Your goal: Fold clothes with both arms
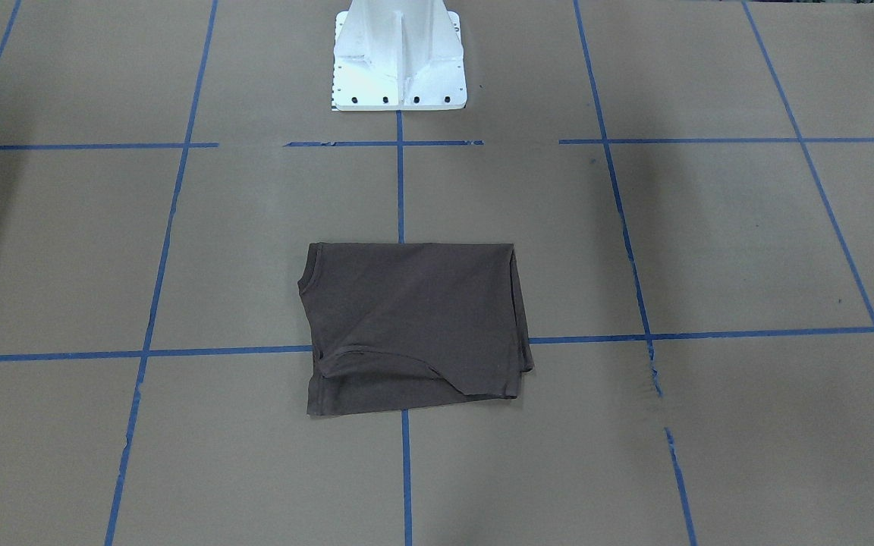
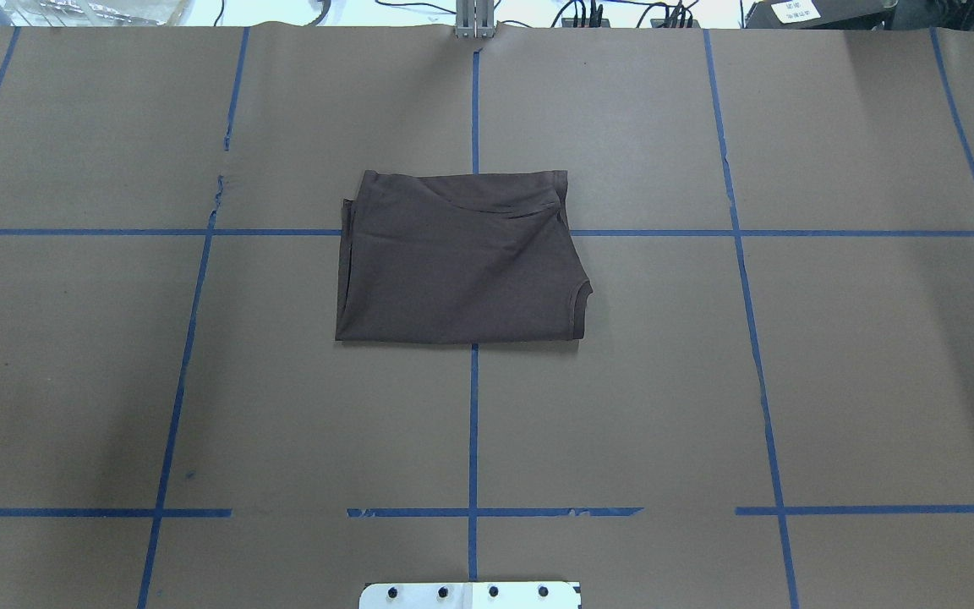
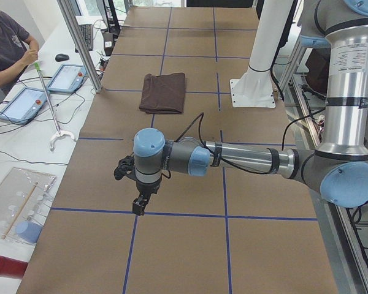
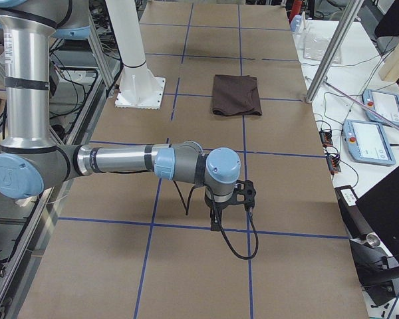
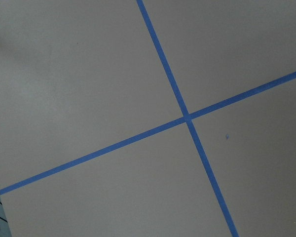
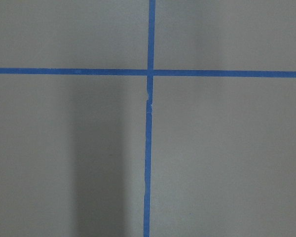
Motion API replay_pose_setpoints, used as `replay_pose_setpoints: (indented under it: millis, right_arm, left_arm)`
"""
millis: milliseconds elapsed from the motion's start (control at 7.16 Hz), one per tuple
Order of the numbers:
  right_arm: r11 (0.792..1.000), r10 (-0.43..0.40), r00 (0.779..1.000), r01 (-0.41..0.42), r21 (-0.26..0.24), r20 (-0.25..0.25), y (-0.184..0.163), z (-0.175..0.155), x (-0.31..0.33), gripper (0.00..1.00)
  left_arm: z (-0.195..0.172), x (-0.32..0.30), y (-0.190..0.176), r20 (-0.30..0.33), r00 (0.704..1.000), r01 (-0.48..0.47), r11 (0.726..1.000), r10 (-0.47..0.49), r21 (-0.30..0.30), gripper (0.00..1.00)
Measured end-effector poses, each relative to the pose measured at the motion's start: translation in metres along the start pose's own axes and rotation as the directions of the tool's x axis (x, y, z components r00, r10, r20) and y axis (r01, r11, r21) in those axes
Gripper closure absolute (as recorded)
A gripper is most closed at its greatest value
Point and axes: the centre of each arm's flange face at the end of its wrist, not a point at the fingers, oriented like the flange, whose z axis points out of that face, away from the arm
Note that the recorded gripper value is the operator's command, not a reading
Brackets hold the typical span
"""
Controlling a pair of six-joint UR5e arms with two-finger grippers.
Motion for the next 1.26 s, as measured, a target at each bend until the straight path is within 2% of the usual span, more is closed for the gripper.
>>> replay_pose_setpoints:
  millis: [279,699,1258]
  right_arm:
    - [1.0,-0.001,1.0,0.001,-0.005,-0.005,-0.004,0.015,0.01,0.0]
    - [1.0,0.023,1.0,-0.022,0.009,-0.017,-0.016,0.05,0.015,0.0]
    - [0.999,0.042,0.999,-0.042,0.005,-0.018,-0.024,0.057,0.004,0.0]
  left_arm:
    - [0.012,-0.004,0.02,-0.008,1.0,0.025,0.999,-0.025,-0.026,0.0]
    - [0.016,-0.004,0.028,-0.01,0.997,0.078,0.996,-0.079,-0.035,0.0]
    - [0.013,-0.002,0.027,-0.005,0.977,0.213,0.977,-0.213,-0.03,0.0]
